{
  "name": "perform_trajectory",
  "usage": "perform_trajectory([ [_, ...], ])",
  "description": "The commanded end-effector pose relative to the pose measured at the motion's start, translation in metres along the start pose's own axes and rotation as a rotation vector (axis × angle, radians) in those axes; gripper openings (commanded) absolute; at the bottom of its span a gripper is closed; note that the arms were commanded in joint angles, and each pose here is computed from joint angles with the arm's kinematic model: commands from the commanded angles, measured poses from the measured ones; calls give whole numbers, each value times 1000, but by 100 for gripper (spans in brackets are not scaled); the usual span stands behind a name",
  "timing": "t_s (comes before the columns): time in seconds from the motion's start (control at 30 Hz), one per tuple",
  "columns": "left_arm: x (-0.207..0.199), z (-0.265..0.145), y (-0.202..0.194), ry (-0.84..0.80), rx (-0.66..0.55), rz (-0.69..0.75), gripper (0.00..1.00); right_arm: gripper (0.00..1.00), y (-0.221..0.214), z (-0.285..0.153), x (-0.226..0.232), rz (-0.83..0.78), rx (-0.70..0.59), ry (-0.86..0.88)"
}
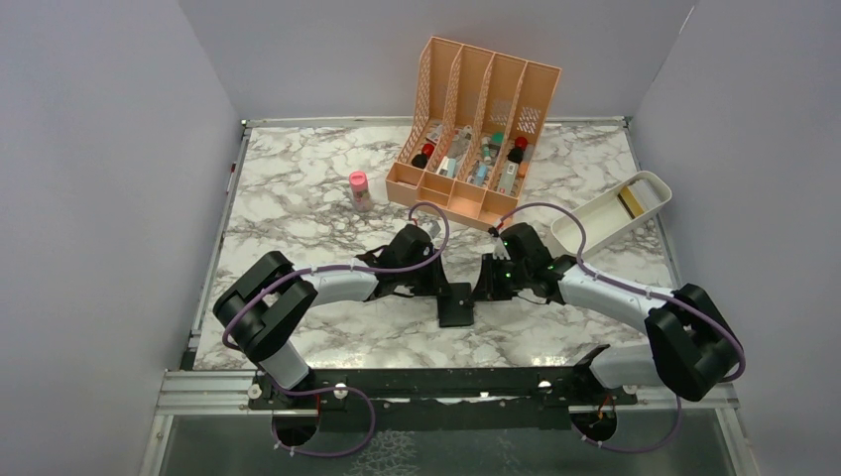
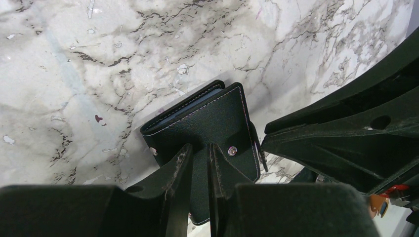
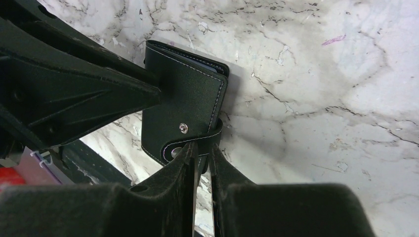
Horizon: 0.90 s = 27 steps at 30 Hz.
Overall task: Put the credit cards into the card holder
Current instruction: Close the card holder at the center of the board.
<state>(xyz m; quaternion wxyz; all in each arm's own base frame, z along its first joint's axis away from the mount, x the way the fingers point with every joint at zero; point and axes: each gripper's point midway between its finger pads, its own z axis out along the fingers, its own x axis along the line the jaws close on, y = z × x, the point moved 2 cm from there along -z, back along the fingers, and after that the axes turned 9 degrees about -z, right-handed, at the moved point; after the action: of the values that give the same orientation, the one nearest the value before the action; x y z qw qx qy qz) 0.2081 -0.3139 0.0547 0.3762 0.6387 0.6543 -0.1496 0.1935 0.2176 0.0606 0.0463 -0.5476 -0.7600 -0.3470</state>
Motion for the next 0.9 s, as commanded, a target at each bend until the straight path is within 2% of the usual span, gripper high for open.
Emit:
perform_trajectory([
  [0.0, 2, -1, 1, 4, -14, 19, 21, 19, 10, 1, 9, -27, -6, 49],
  [0.87, 4, -2, 0, 10, -14, 11, 21, 19, 5, 6, 24, -28, 17, 109],
])
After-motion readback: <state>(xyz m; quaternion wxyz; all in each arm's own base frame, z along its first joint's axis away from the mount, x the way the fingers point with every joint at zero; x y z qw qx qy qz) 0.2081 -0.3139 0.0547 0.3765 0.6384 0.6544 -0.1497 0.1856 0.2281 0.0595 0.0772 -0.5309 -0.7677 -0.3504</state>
